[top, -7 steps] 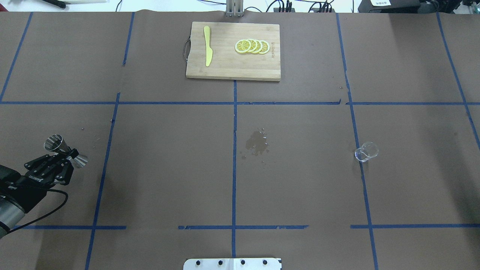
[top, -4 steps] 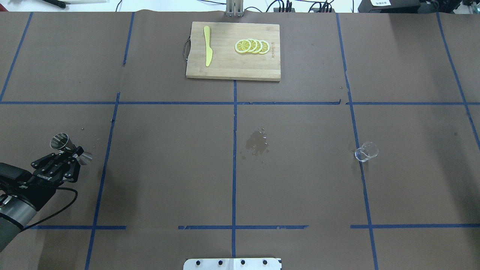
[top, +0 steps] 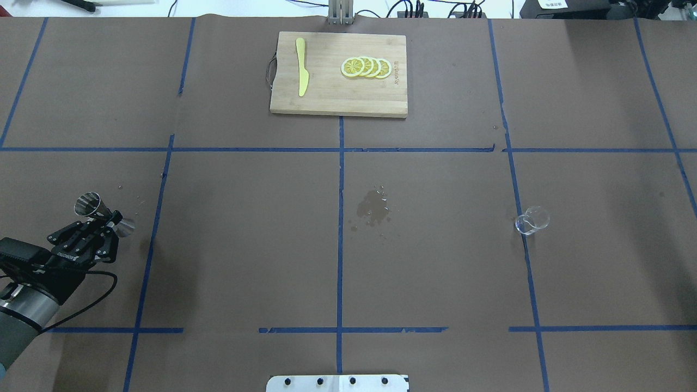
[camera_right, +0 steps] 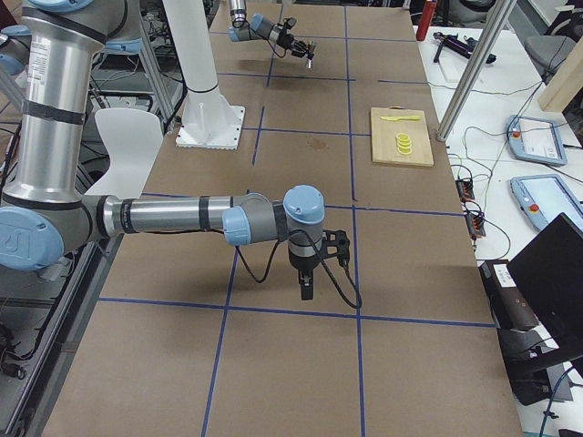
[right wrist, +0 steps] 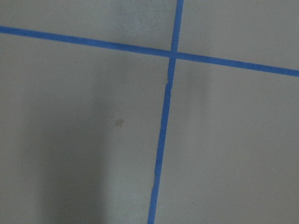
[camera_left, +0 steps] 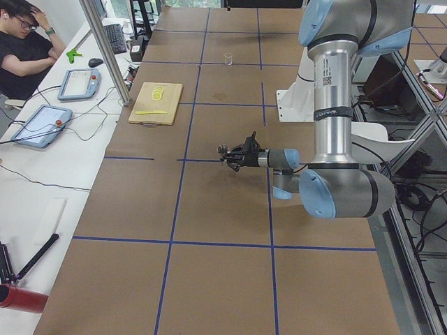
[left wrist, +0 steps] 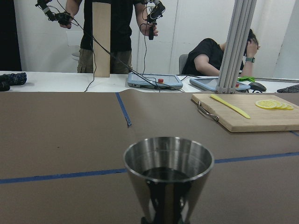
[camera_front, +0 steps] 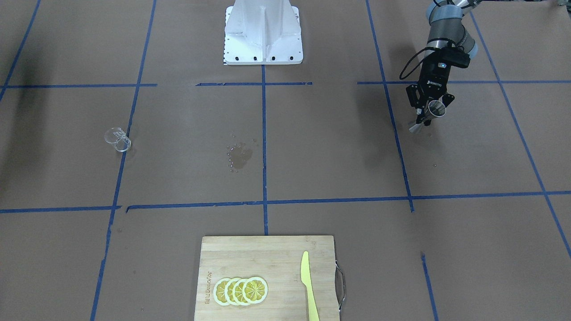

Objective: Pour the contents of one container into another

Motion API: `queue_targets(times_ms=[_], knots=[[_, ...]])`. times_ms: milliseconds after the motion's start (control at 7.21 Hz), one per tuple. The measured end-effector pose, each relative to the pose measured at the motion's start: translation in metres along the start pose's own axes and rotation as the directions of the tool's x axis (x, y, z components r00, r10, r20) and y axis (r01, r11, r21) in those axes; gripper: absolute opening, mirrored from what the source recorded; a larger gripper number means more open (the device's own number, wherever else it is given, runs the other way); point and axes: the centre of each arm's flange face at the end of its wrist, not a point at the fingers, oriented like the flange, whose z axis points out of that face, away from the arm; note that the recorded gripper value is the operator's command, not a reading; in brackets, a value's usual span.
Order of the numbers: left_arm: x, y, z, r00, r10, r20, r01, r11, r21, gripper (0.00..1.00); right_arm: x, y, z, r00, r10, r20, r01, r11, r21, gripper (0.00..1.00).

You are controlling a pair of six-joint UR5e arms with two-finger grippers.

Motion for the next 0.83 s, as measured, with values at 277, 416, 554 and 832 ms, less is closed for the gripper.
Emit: queue_targets(times_ms=[277,416,554,832], knots=[[0.000,0.004,0.003,1.000,0.008,0.018,-0.008,1.000,0.019,0.00,0.008,0.013,0.003,1.000,-0.022,-0.005,0.022,1.000,-0.013,1.00],[0.004,0.010,0.007,1.000,0.010,0.026,-0.011,0.999,0.031,0.00,0.010,0.014,0.002,1.000,-0.022,-0.005,0.021,1.000,-0.011,1.00],[0.010,0.014,0.010,0.999,0.014,0.029,-0.015,0.999,0.039,0.00,0.011,0.015,0.001,1.000,-0.019,-0.005,0.019,1.000,-0.008,1.00],[0.017,0.017,0.013,0.999,0.025,0.029,-0.026,0.999,0.046,0.00,0.014,0.016,0.000,1.000,-0.014,-0.006,0.014,1.000,-0.005,1.00]])
